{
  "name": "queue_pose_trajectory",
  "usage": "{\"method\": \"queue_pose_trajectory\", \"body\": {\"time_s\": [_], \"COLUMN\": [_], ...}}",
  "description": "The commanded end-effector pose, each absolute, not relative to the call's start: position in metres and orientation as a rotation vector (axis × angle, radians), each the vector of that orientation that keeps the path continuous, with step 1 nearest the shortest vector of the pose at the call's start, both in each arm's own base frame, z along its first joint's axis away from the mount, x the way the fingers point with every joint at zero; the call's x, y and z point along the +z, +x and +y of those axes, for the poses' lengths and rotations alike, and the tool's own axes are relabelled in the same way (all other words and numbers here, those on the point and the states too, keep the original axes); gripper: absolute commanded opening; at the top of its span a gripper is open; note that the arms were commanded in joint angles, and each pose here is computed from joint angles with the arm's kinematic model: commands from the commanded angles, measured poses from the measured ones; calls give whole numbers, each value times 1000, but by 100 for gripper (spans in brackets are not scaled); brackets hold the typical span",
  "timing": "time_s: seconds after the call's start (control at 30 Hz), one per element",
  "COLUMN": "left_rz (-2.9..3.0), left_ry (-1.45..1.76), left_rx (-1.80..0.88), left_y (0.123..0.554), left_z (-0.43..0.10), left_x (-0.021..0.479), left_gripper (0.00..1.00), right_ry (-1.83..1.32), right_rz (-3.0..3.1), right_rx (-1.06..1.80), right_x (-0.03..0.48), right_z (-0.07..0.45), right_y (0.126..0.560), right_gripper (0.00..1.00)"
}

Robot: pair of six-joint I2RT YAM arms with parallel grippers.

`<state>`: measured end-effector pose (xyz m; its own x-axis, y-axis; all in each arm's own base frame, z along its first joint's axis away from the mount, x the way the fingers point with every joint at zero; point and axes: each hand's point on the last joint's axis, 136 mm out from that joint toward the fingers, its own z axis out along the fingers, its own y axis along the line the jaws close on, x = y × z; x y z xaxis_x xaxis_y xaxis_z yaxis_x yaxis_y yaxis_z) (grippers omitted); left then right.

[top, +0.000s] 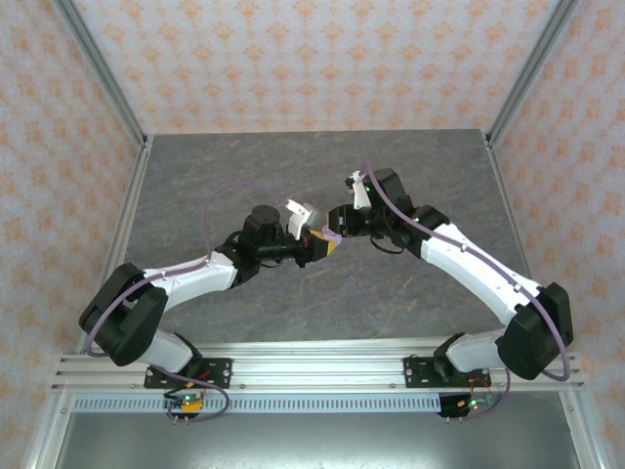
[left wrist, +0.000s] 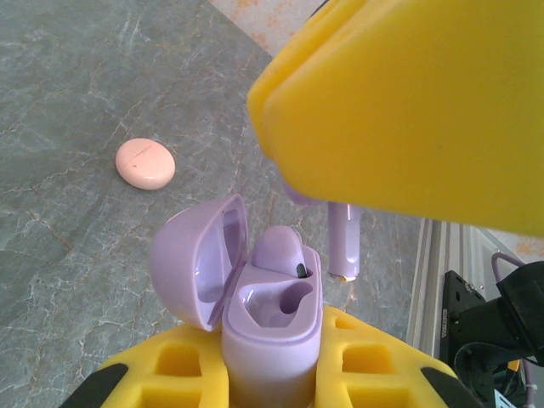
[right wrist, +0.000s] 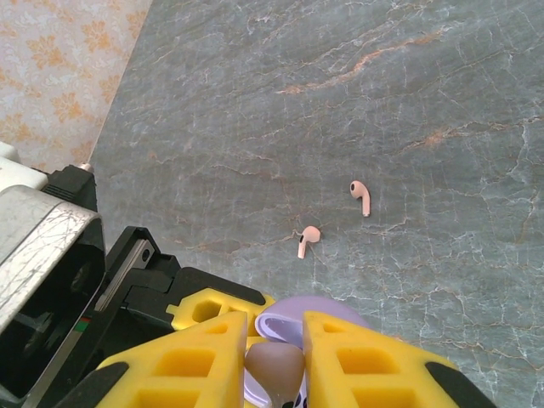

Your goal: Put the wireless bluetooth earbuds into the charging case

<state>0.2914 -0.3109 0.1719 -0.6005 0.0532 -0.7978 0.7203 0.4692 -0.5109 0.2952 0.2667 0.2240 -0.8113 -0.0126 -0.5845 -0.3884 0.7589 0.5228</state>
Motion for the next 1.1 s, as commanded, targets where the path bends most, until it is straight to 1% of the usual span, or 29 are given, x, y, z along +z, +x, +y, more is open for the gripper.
{"method": "queue_pose_trajectory", "body": {"time_s": [0.0, 0.63, 1.07], "left_rz": [1937, 1942, 1972], "left_ry": [651, 650, 597], "left_rx": [-1189, -1190, -1144], "left_y": [293, 292, 302], "left_z": [-320, -320, -317], "left_x": [189, 192, 189], "left_gripper": [6, 6, 6], "right_ry": [-314, -318, -350], "right_rz": [2334, 2363, 2403], "right_rx": [860, 820, 746], "right_x": [234, 224, 212], "right_z": [267, 268, 266], "right_y": [300, 302, 298], "right_gripper": [23, 23, 23]}}
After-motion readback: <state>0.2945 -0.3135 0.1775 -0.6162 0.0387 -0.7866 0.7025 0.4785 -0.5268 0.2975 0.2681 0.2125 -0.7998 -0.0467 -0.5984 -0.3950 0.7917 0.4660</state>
